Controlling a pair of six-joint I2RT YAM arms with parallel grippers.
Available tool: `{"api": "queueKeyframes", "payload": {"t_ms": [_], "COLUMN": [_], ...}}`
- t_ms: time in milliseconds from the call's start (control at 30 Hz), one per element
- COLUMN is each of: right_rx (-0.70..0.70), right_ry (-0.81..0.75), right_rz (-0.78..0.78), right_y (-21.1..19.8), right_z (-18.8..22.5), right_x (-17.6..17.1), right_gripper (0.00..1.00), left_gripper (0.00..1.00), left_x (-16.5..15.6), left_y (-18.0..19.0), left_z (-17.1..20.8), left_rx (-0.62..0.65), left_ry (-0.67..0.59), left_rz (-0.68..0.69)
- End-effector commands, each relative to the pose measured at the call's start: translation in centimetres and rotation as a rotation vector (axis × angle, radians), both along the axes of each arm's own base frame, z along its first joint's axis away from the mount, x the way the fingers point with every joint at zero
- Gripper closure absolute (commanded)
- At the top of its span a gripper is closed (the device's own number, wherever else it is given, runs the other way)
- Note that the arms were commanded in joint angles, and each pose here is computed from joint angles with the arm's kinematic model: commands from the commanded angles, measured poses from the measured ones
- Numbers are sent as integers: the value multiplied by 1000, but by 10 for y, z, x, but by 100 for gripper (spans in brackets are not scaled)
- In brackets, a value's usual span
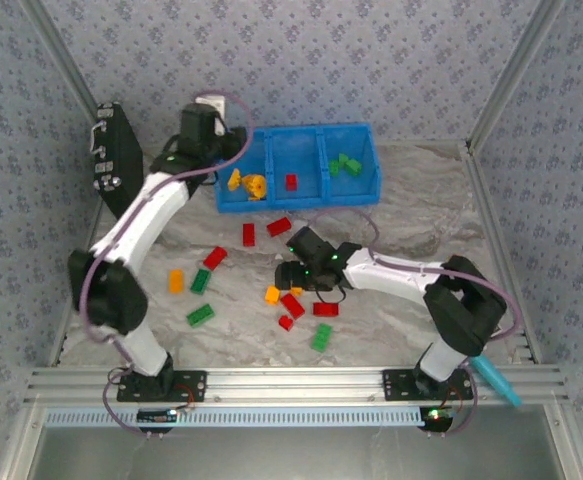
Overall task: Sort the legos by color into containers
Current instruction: Place the lego in the container, then pick up the lego from the center of the table, then place the lego in the container.
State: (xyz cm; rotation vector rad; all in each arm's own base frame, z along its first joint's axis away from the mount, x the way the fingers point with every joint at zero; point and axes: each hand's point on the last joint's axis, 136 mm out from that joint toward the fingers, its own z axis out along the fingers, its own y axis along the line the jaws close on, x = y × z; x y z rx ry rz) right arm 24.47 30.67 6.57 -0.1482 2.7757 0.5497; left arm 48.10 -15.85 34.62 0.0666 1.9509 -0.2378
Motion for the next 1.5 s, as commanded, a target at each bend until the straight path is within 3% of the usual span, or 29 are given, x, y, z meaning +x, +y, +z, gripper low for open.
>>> {"api": "queueKeyframes", "payload": {"t_ms": [0,367,500,633,867,1167,1333,1467], "right_rx": [-104,-255,-257,-259,-322,-268,-221,-188], "right_ry": [38,55,61,67,88,-95,-298,-422], "right_rz": [-51,-74,-63,-62,-57,-17,54,101], "right_y": [-10,-26,-20,-18,-36,-32,5,40], "right_z": [-13,-36,-41,-44,-38,64,128,154], "right_x": [-2,0,1,1,4,84,143,185], "right_gripper": [20,31,40,57,67,68,68,68], "left_gripper": [36,33,32,31,29,26,22,22], "left_x": [-35,-152,-173,-189,-215,-252,-265,-271], "left_y": [15,74,89,100,116,116,116,116], "left_z": [37,82,79,72,55,-10,-36,-47], "left_rx": [11,27,81,133,195,265,283,293], "left_ry": [-87,-215,-209,-187,-167,-45,-41,-1], "left_rz": [-10,59,84,99,116,9,-29,-48]}}
